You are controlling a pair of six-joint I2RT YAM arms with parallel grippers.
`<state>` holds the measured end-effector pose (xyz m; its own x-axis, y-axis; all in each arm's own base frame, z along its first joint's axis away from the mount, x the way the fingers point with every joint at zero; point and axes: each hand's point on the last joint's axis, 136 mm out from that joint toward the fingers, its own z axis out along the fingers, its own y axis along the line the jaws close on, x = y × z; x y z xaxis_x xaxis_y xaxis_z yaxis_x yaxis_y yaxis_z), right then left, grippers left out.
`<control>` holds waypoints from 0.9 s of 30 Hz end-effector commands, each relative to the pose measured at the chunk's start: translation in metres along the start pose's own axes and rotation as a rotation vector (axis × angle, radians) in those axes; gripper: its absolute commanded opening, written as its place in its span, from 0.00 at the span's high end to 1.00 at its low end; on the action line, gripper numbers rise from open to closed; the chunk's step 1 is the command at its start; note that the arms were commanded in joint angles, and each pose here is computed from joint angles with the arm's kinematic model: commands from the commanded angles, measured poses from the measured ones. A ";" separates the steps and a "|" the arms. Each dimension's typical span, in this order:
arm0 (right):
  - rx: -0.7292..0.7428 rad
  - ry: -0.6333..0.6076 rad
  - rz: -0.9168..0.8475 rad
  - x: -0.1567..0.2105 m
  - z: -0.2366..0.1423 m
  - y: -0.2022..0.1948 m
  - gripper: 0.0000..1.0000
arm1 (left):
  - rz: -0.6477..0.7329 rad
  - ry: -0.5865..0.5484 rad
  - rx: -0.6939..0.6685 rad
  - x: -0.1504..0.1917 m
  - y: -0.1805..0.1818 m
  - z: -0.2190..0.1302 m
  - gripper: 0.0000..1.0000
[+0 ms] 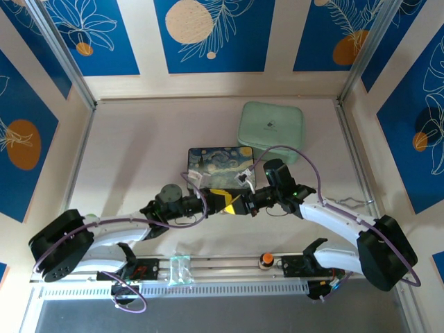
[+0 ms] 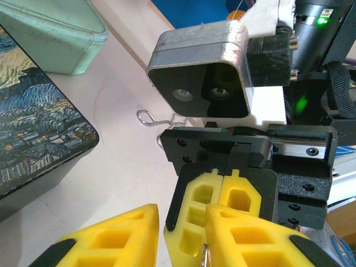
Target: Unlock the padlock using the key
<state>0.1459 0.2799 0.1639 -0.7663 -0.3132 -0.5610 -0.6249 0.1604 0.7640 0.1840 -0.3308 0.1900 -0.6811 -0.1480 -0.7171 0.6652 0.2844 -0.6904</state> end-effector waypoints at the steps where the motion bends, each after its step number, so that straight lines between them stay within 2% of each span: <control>1: -0.036 0.006 0.007 0.002 0.000 0.004 1.00 | 0.016 -0.023 0.069 -0.011 -0.013 0.003 0.74; 5: -0.034 -0.010 0.006 -0.001 -0.003 0.004 1.00 | -0.003 0.005 0.086 -0.003 -0.011 0.008 0.90; 8: -0.042 -0.027 0.013 -0.003 -0.005 0.004 1.00 | -0.017 0.019 0.104 0.001 -0.011 0.010 0.91; 11: -0.027 -0.049 0.010 -0.007 -0.009 0.002 1.00 | -0.023 0.033 0.100 0.004 -0.009 0.012 1.00; 13: -0.016 -0.059 0.014 -0.008 -0.011 0.000 1.00 | -0.029 0.026 0.093 0.002 -0.008 0.011 1.00; 14: -0.015 -0.063 0.020 -0.009 -0.012 -0.001 0.96 | -0.033 0.017 0.081 0.000 -0.007 0.011 1.00; 17: -0.010 -0.082 0.027 -0.010 -0.013 -0.002 0.78 | -0.051 -0.008 0.019 -0.008 0.000 0.011 1.00; 20: -0.007 -0.103 0.033 -0.009 -0.015 -0.003 0.74 | -0.079 -0.061 -0.032 -0.020 0.005 0.007 1.00; 23: -0.001 -0.126 0.040 -0.007 -0.017 -0.005 0.61 | -0.132 -0.140 -0.077 -0.033 0.011 0.001 1.00; 27: -0.008 -0.161 0.056 -0.008 -0.020 -0.006 0.51 | -0.205 -0.228 -0.089 -0.046 0.015 -0.006 1.00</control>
<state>0.1562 0.2635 0.1639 -0.8131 -0.1867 -0.5514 -0.5800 0.1782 0.7949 0.2085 -0.3247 0.1982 -0.7236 -0.2955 -0.6238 0.5405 0.3195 -0.7783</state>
